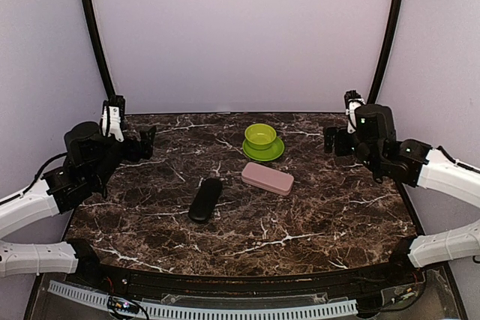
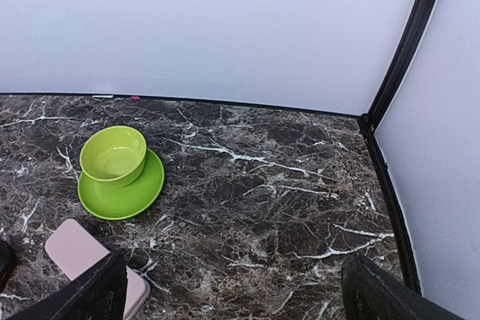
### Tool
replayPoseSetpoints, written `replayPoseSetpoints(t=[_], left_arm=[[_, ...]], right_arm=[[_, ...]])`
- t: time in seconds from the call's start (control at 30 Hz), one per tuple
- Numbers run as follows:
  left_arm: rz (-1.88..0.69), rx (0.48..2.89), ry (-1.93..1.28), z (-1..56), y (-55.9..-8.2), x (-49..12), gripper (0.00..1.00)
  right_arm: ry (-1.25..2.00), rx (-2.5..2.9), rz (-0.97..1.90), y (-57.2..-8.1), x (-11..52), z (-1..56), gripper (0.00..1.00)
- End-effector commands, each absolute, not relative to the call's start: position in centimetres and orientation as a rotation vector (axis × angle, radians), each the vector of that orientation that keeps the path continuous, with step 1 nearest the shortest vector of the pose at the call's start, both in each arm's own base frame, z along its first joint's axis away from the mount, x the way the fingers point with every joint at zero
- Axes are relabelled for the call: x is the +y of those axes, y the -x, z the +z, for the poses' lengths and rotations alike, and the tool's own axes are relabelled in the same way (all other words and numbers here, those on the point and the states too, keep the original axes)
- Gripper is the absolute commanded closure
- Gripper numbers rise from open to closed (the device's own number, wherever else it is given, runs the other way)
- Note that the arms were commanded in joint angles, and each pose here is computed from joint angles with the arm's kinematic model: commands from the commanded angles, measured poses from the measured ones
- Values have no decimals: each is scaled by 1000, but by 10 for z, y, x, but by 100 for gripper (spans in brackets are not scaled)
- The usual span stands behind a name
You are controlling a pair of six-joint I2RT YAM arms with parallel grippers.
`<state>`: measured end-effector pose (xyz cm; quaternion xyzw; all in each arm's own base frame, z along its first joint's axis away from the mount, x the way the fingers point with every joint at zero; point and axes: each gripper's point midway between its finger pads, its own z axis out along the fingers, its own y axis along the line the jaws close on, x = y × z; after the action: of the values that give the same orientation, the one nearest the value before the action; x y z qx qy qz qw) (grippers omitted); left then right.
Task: Organize the sunglasses
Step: Reset both arms
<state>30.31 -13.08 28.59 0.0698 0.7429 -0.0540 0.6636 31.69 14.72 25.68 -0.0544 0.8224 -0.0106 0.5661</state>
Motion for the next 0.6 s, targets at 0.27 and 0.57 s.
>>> replayPoseSetpoints(t=[0.27,0.57], left_arm=[[-92,1692,-163,283,-310,-132,2],[-80,1709,-167,280,-311,-132,2]], right_arm=[[107,1884,12,-326,155,272,0],[96,1884,18,-324,153,272,0]])
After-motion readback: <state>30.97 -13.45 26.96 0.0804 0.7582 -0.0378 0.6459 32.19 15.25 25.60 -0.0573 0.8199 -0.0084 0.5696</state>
